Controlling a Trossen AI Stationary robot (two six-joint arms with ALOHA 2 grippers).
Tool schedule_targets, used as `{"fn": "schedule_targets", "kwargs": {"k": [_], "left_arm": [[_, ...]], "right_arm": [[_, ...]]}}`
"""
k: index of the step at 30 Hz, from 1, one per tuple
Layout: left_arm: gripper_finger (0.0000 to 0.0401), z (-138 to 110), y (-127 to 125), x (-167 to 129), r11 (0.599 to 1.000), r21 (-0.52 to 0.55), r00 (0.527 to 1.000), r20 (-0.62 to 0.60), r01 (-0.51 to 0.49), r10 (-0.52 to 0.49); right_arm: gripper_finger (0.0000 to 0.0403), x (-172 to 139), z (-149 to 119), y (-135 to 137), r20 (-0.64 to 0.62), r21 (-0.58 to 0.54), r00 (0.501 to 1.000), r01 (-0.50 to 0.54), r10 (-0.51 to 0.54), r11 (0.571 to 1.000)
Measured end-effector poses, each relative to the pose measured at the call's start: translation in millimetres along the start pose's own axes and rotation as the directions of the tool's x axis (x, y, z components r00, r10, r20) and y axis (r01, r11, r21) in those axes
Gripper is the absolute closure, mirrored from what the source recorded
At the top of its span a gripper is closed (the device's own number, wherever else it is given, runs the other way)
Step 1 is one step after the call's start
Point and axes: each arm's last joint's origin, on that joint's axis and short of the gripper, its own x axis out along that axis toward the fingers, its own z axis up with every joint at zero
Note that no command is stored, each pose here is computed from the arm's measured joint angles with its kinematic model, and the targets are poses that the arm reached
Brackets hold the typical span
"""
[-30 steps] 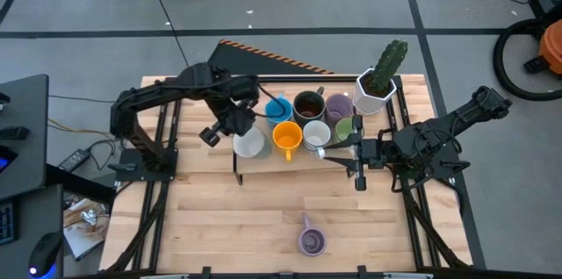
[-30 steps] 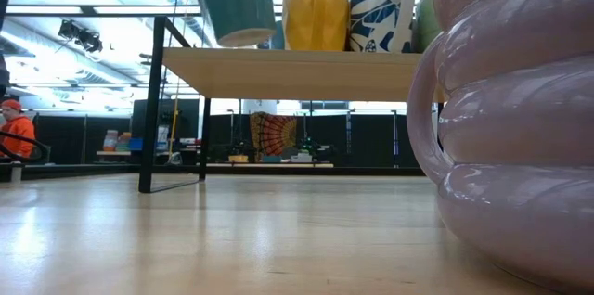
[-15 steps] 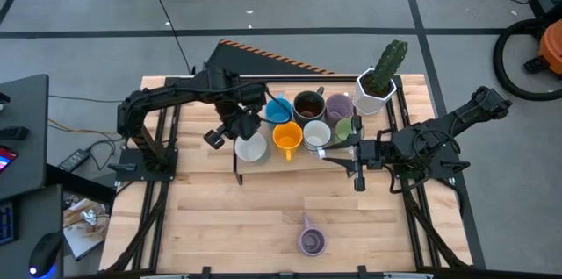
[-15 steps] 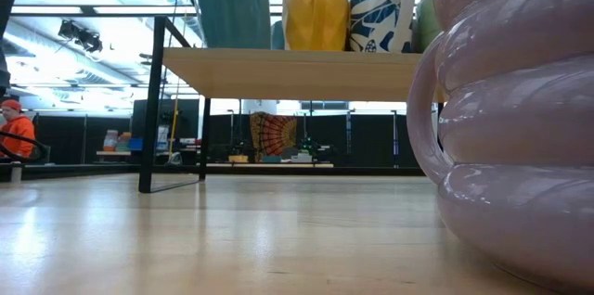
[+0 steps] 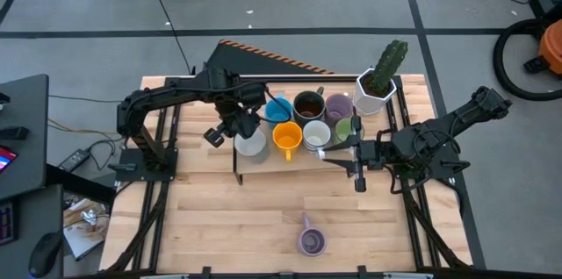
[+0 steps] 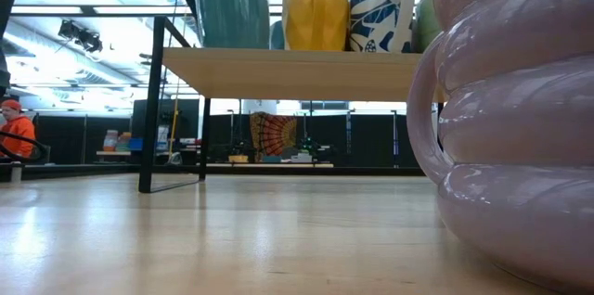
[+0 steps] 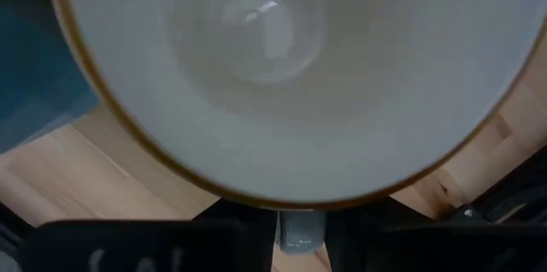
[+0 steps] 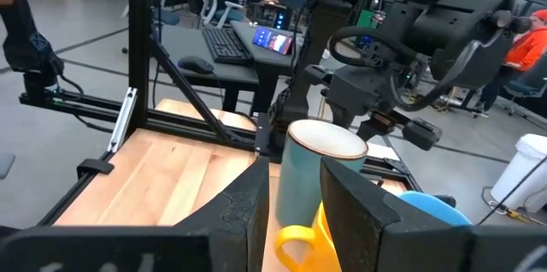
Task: Place coffee mugs
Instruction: Put the light blue mug on the shelf
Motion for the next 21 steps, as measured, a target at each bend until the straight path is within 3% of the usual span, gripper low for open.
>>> {"fn": "schedule_targets", "kwargs": {"k": [8,15,21], "left_arm": [[0.0316,-1.0,1.5,0.1,0.999,-0.005,0.998,-0.048,-0.044,0.043],[0.0266,-1.3,3.7,0.2,0.996,-0.009,0.993,-0.08,-0.085,0.084],[0.0219,-2.0,7.7,-2.7,0.982,-0.046,0.973,-0.147,-0.184,0.176]], "right_arm": [[0.029,0.0,0.0,0.1,0.001,0.0,1.0,-0.003,0.003,1.0],[0.029,0.0,0.0,0.1,0.0,0.0,1.0,-0.003,0.003,1.0],[0.029,0.0,0.0,0.1,0.001,0.0,1.0,-0.004,0.004,1.0]]}}
